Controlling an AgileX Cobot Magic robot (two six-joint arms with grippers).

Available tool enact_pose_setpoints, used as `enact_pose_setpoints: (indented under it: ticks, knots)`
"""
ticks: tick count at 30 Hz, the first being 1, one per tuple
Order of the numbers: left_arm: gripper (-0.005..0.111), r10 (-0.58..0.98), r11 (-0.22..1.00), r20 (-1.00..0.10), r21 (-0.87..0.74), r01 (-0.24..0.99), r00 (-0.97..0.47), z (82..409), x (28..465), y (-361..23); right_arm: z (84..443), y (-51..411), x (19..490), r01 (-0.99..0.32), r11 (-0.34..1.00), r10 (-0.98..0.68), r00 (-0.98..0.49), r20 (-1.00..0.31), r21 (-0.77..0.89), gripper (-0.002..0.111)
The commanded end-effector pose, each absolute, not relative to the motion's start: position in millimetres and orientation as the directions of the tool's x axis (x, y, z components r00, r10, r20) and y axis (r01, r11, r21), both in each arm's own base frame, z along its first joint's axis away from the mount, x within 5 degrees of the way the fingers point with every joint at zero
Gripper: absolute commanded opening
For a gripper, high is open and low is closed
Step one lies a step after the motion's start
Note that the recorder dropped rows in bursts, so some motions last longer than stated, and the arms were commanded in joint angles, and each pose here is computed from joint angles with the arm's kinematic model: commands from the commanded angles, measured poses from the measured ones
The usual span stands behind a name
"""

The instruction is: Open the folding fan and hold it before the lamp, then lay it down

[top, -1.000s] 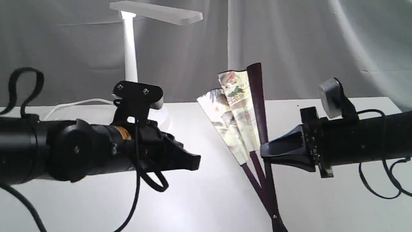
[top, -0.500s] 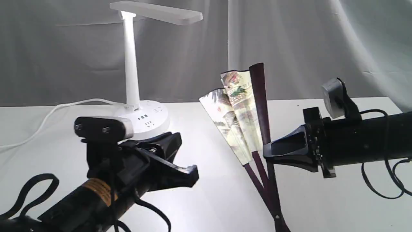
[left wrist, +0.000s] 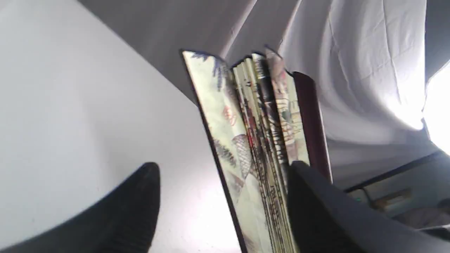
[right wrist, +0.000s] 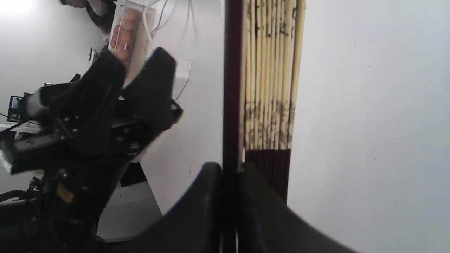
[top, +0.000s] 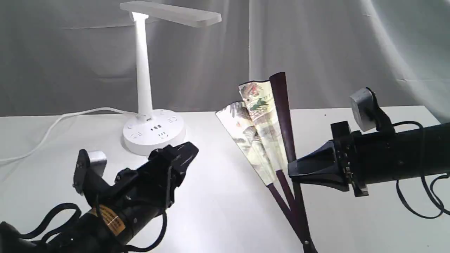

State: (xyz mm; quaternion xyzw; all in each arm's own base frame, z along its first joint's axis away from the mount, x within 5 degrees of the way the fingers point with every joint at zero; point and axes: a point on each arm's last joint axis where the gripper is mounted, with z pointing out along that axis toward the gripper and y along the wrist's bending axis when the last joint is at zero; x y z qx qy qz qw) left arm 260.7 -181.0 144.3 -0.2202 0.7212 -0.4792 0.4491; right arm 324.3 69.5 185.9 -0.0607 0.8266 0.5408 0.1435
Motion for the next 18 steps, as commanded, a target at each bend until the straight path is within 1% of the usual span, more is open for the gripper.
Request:
enact_pose_setpoints:
  ticks: [1, 9, 11, 18]
  knots:
    - [0.060, -0.777, 0.258, -0.251, -0.963, 0.071, -0.577, 132.4, 272.8, -182.7, 192.0, 68.4, 321.8, -0.278, 0.394, 0.053, -0.945, -0.324, 0.876, 0.000]
    - [0.060, -0.707, 0.094, -0.096, -0.995, 0.042, -0.701, 112.9, 307.0, -199.8, 192.0, 68.4, 321.8, -0.278, 0.394, 0.053, -0.945, -0.324, 0.876, 0.000]
    - [0.060, -0.707, 0.047, -0.034, -0.999, 0.001, -0.706, 106.6, 314.7, -204.7, 191.7, 68.3, 321.6, -0.279, 0.396, 0.050, -0.945, -0.324, 0.875, 0.000]
    - [0.059, -0.695, -0.045, 0.057, -0.998, -0.036, -0.717, 94.5, 341.0, -221.2, 191.5, 68.3, 321.3, -0.280, 0.398, 0.046, -0.945, -0.324, 0.874, 0.000]
